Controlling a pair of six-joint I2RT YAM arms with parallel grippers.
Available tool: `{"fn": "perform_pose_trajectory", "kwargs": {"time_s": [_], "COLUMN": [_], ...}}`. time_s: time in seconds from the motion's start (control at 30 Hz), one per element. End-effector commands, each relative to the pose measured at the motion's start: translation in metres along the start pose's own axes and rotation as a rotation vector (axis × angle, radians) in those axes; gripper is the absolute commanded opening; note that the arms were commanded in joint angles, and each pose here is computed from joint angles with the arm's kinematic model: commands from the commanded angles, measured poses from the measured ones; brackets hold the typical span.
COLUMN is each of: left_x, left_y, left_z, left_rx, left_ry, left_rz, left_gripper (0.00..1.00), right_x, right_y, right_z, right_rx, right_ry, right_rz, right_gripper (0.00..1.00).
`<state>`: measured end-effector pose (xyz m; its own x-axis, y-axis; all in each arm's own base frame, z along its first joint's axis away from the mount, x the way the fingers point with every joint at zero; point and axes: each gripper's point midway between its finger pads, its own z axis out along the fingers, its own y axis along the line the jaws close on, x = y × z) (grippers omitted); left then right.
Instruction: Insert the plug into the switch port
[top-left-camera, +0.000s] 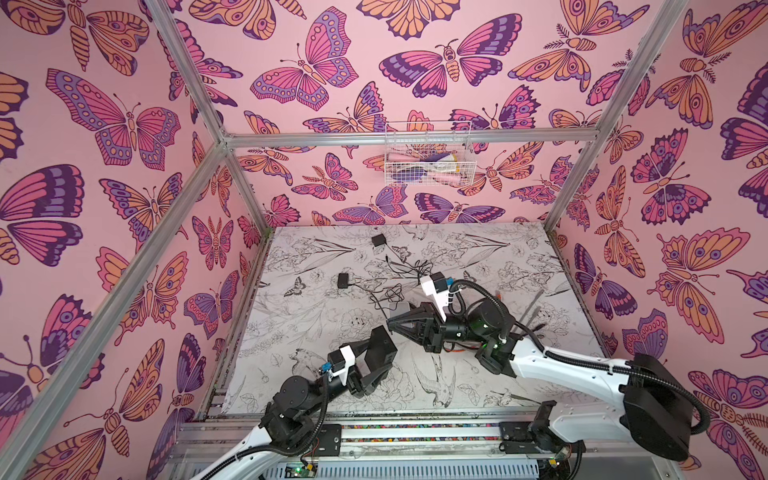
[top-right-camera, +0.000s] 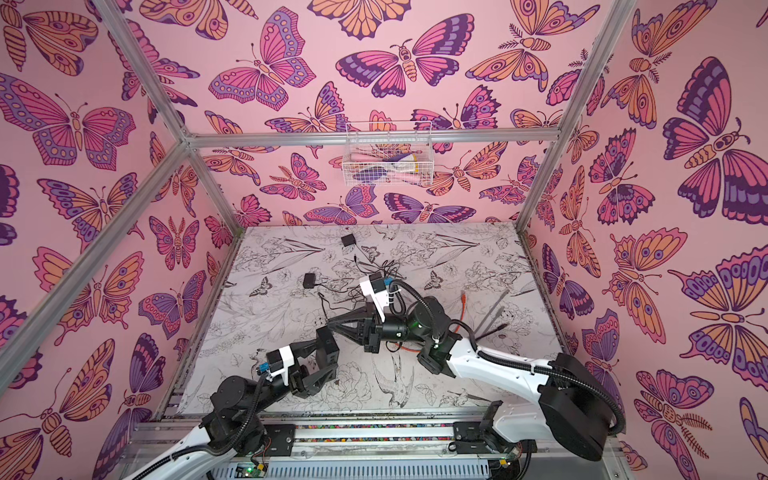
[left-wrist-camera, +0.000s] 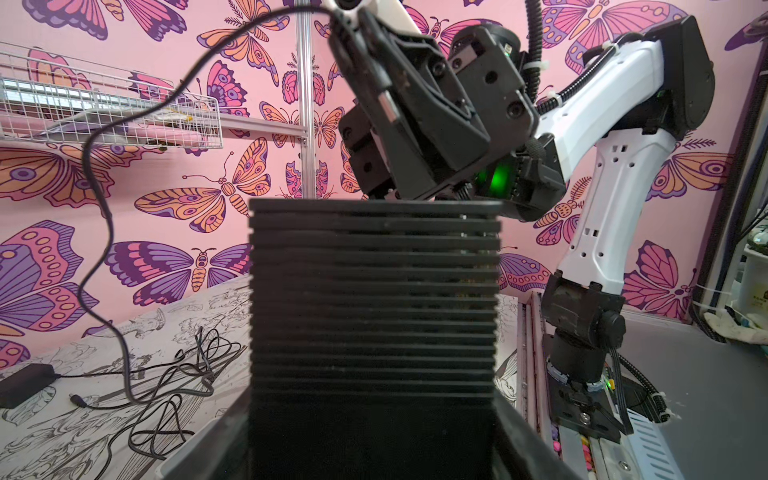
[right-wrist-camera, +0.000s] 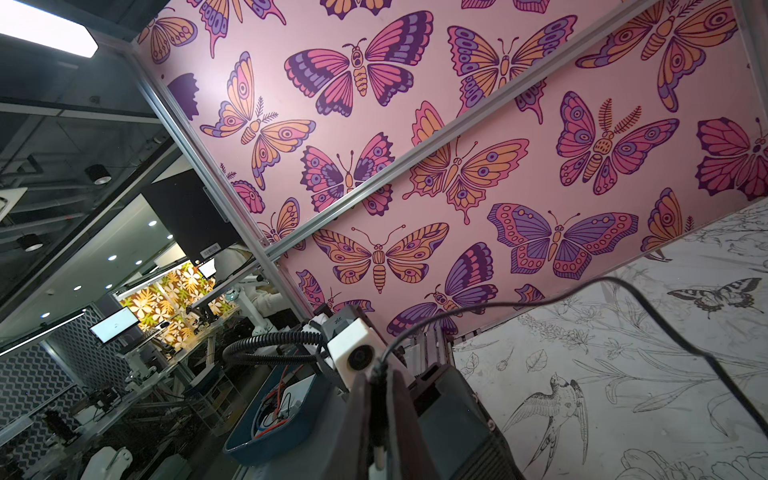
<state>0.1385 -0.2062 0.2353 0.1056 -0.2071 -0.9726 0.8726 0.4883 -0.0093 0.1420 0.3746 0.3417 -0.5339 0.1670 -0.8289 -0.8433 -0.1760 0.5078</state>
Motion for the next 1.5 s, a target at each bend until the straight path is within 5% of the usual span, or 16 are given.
{"fn": "perform_pose_trajectory", "kwargs": {"time_s": [0.0, 1.47], "left_x": [0.008, -0.003], "left_y": [0.001, 0.006], "left_z": [-0.003, -0.004], "left_rx": [-0.010, -0.036], "left_ry": [-0.025, -0.067], "left_rz": [-0.031, -0.129], "left_gripper": [0.00, 0.00], "right_x": [-0.002, 0.021], "right_y": [0.006, -0.010], "right_z": [0.002, 0.016], "right_rx": [-0.036, -0.028], "right_ry": [-0.044, -0.063], "right_rz": [-0.053, -0.090], "right_gripper": [0.00, 0.00]}}
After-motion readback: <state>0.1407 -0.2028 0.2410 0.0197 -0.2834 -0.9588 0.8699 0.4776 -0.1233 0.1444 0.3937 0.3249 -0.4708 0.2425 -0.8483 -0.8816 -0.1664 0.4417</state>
